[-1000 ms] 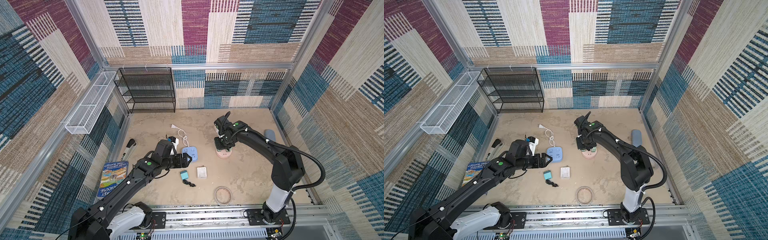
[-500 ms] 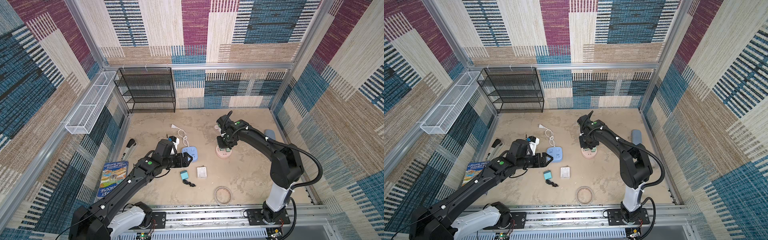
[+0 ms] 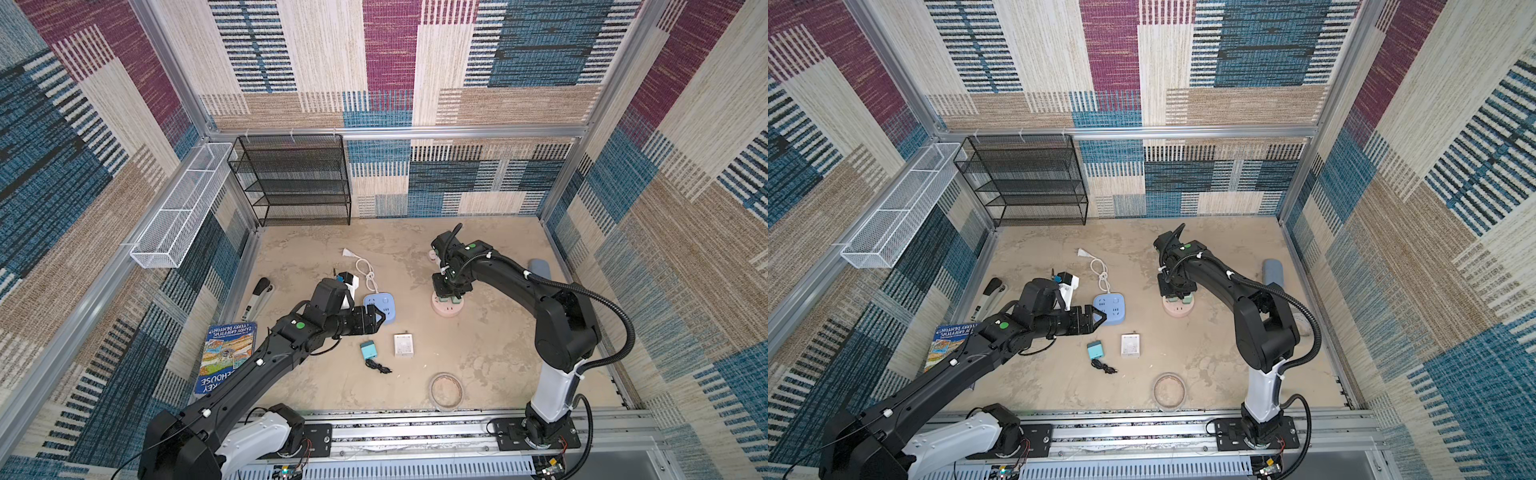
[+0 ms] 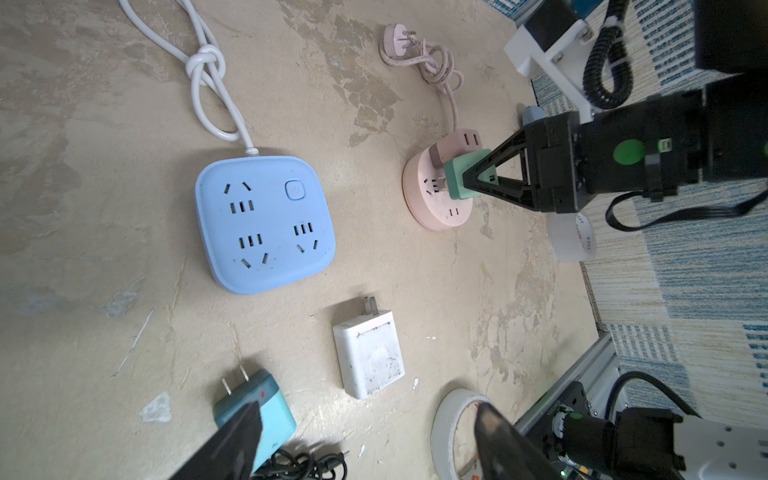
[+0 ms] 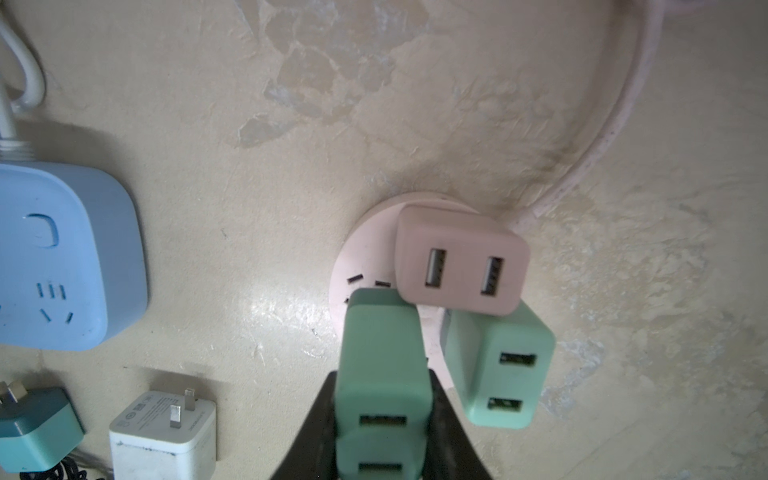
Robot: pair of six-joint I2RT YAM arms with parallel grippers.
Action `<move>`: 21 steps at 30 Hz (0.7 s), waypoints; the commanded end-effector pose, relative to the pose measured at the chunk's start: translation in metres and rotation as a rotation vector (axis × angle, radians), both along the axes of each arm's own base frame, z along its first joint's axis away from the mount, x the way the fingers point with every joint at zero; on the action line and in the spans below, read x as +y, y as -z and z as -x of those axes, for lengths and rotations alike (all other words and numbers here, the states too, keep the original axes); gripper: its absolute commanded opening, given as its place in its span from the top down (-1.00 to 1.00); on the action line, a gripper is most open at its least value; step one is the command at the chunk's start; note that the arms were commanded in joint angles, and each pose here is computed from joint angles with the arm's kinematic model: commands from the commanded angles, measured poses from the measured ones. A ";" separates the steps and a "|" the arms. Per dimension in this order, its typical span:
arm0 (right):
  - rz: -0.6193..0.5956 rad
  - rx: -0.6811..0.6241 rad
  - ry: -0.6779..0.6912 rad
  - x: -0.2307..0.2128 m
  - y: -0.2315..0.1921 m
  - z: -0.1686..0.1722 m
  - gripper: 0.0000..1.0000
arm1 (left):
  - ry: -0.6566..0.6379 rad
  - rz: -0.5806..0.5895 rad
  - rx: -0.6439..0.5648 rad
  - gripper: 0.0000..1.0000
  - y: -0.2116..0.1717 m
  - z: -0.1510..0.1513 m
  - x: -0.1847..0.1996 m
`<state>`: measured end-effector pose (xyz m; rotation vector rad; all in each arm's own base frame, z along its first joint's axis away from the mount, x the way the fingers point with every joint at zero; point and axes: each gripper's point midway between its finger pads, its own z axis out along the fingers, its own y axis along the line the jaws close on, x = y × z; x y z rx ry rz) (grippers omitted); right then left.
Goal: Insert the plug
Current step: 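Lower the mint-green charger's prongs into a free pink strip socket with the right gripper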
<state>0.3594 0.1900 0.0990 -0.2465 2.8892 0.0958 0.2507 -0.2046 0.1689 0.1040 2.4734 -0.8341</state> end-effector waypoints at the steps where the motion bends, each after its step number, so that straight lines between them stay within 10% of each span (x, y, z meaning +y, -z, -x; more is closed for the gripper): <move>1: -0.004 -0.031 0.003 0.002 -0.003 -0.009 1.00 | 0.002 0.010 -0.019 -0.70 -0.005 -0.003 -0.002; 21: 0.004 -0.006 -0.003 0.003 0.007 -0.009 1.00 | 0.002 0.011 -0.015 -0.70 -0.002 -0.004 -0.003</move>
